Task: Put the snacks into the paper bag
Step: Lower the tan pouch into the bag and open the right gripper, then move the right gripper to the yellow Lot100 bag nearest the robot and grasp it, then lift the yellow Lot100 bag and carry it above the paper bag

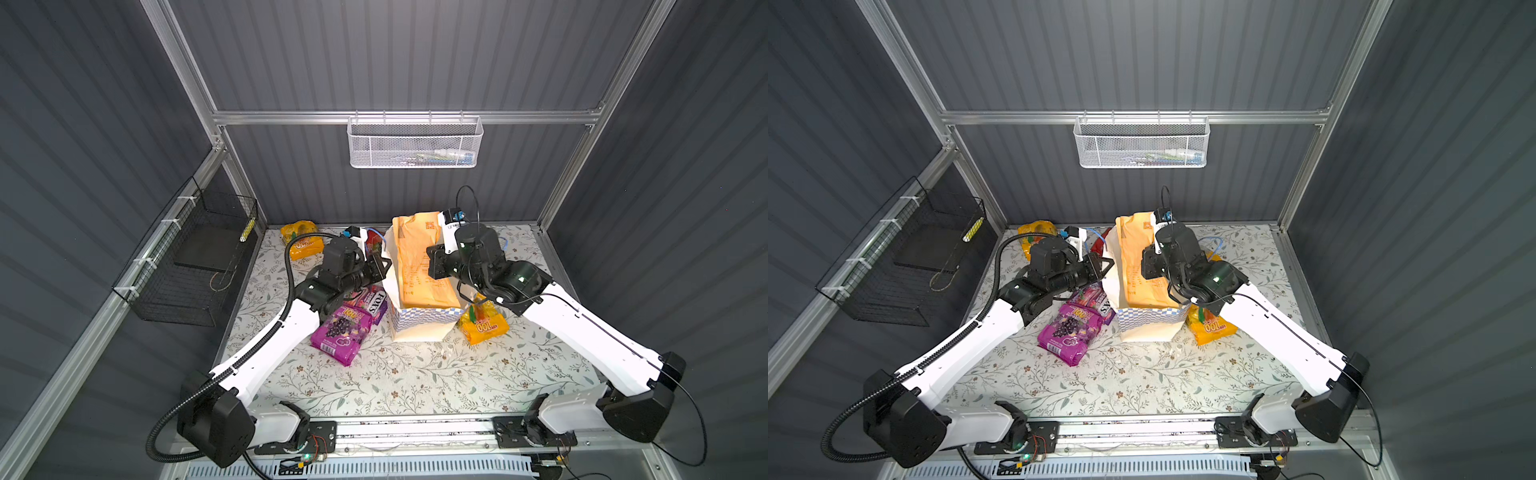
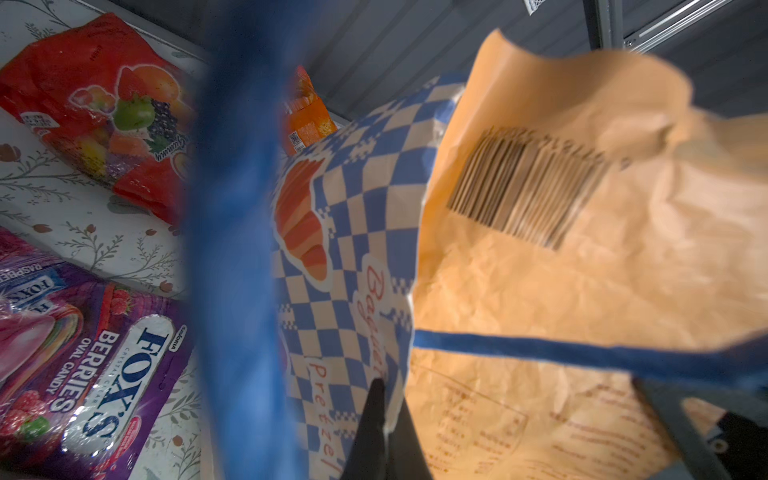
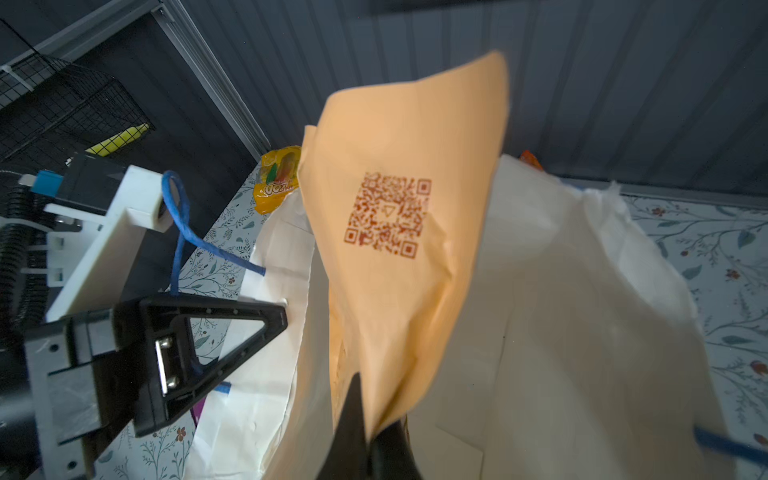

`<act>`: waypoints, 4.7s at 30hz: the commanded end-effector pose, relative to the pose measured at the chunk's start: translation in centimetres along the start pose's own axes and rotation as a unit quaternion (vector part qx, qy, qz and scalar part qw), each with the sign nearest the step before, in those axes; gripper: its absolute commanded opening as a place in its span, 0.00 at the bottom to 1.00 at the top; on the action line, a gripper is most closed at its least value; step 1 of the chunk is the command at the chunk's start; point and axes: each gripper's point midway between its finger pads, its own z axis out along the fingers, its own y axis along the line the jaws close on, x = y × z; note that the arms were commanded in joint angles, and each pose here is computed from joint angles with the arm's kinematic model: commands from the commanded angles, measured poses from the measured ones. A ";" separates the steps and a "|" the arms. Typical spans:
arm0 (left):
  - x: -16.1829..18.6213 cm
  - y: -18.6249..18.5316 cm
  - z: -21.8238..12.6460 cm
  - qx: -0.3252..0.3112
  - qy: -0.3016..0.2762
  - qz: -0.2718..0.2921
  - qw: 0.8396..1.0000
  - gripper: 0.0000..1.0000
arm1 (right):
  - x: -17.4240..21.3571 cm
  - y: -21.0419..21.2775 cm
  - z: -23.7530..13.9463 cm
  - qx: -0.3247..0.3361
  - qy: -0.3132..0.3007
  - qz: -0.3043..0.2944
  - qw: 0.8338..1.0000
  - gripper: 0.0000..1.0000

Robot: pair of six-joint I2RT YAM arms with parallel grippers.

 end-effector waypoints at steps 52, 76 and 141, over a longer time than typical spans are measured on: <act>-0.6 4.2 -1.2 -0.124 -0.026 0.041 0.991 0.00 | -3.6 -10.4 -12.8 0.085 -0.083 0.077 0.990 0.99; 2.5 3.3 -1.0 -0.070 -0.010 0.104 0.992 0.00 | 25.6 -26.1 -5.4 0.263 -0.011 0.377 0.888 0.99; 2.1 0.2 -3.3 0.010 -0.046 0.117 0.992 0.00 | 0.7 -13.5 -20.2 -0.015 -0.214 0.284 0.935 0.00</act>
